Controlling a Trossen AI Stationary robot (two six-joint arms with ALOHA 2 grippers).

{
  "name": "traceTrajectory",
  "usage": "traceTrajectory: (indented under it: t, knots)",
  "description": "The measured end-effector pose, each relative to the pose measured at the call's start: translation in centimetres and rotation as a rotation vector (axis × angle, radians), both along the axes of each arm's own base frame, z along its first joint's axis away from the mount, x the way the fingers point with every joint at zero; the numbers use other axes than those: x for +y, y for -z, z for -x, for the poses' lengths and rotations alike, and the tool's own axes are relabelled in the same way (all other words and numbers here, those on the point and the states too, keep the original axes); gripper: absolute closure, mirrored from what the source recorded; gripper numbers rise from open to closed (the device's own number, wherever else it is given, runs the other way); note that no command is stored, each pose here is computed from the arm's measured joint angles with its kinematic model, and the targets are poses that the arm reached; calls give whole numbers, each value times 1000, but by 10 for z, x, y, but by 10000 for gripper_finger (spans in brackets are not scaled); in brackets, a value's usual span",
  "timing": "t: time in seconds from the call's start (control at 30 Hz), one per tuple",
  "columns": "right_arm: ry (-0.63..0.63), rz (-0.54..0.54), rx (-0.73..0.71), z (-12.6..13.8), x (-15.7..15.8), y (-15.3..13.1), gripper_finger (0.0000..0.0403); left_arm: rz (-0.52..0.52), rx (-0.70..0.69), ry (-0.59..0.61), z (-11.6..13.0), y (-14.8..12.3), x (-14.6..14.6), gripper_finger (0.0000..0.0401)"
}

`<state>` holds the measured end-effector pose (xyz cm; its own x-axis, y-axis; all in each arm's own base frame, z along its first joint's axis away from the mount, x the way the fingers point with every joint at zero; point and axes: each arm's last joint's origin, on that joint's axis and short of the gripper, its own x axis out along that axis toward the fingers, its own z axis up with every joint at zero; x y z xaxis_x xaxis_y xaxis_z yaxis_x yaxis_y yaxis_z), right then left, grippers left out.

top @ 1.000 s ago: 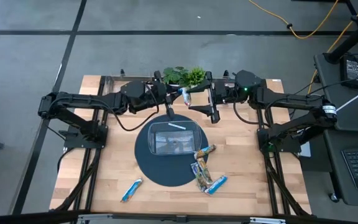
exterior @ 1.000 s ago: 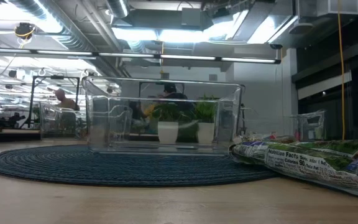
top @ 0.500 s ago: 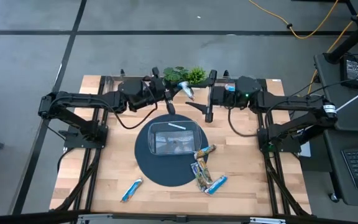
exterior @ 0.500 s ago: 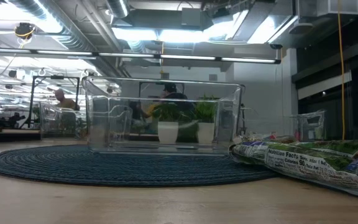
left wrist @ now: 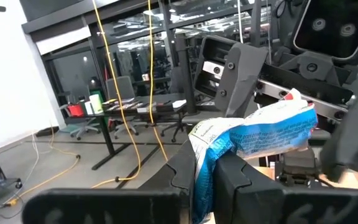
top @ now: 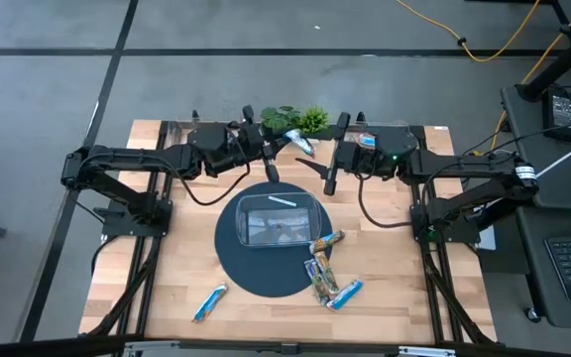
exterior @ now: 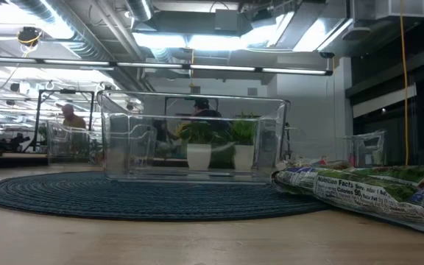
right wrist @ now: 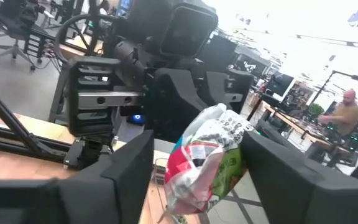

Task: Pick and place Granola Bars by type
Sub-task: Put the red granola bar into the top right transparent bin

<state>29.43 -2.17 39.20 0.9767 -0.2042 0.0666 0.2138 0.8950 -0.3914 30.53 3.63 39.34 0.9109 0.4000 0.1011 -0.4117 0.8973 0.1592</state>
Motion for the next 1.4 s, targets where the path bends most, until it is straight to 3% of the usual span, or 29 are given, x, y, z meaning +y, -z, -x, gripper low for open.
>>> traceTrajectory:
  t: [0.37,0.5,0.63,0.8,1.07,1.23,1.4]
  knots:
    - [25,-2,-1,0,-1,0,323,2,22,13,0,2,-1,382]
    - [45,10,-2,2,-1,-1,362,6,20,18,0,2,-1,368]
    - [61,31,-2,5,-1,-3,362,47,24,50,5,0,-2,342]
    - [193,28,6,15,-6,-8,351,109,119,93,30,-5,-11,295]
    - [293,25,77,41,-9,-14,367,110,100,-32,81,-28,-17,250]
    - [384,24,145,52,-10,-12,355,130,92,-45,83,-29,-17,247]
    - [467,32,204,61,-11,-10,371,144,125,-18,73,-22,-17,253]
